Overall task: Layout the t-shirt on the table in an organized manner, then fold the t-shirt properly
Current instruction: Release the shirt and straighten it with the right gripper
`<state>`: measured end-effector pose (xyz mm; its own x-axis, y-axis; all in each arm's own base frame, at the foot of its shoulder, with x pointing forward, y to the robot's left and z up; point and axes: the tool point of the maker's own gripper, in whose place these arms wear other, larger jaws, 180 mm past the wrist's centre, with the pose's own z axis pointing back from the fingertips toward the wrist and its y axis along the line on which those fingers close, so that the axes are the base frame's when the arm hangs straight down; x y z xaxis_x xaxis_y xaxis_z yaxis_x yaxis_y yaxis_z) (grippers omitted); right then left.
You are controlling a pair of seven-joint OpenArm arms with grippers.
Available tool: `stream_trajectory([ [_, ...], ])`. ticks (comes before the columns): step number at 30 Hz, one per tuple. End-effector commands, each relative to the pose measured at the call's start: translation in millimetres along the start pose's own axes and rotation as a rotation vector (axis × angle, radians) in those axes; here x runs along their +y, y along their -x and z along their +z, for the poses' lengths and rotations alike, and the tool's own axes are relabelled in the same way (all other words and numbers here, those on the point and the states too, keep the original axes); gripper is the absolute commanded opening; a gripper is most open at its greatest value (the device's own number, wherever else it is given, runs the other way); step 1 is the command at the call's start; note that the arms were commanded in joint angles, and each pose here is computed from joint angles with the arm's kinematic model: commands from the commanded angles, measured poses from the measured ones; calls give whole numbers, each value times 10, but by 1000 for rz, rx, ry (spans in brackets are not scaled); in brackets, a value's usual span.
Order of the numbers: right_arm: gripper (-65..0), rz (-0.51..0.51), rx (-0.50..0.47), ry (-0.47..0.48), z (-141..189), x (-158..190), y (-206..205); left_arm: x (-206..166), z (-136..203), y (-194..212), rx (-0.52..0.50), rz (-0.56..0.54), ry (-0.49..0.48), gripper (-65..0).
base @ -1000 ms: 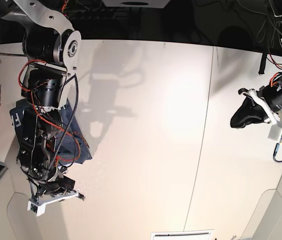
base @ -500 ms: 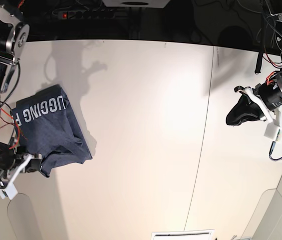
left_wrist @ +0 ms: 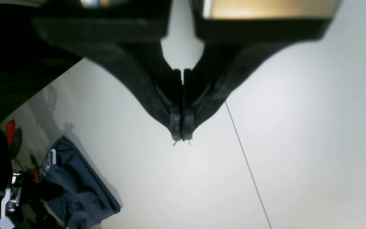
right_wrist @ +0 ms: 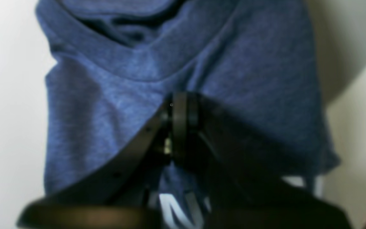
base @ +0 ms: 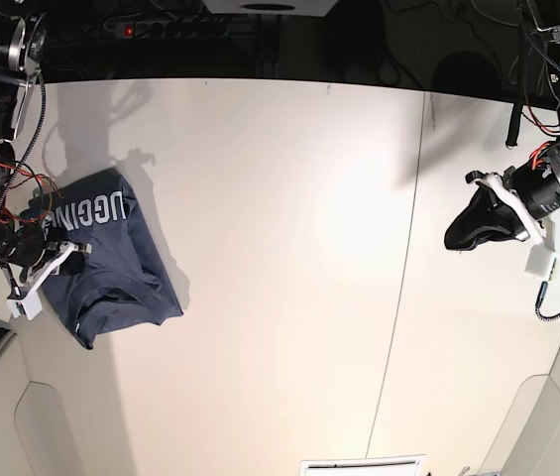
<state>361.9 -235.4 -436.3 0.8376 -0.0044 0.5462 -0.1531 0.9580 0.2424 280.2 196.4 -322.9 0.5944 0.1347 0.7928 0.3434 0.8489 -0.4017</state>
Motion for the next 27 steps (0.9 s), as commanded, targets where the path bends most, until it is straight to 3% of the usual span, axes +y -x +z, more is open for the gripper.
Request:
stream_trajectory([
  [1, -650, 2, -3, 19, 35, -71, -70, -30, 29, -148, -43, -26, 17, -650],
  [7, -650, -185, 82, 150, -16, -319, 312, -43, 31, -158, -49, -21, 24, -650],
  [14, -650, -269, 160, 222, -81, -317, 767, -44, 31, -159, -50, -21, 25, -650],
  [21, -650, -350, 100, 210, -142, -119, 904, -47, 30, -142, -40, -20, 26, -650],
  [27, -650, -368, 9, 277, 95, -221, 842, -46, 30, -135, -36, -20, 26, -650],
])
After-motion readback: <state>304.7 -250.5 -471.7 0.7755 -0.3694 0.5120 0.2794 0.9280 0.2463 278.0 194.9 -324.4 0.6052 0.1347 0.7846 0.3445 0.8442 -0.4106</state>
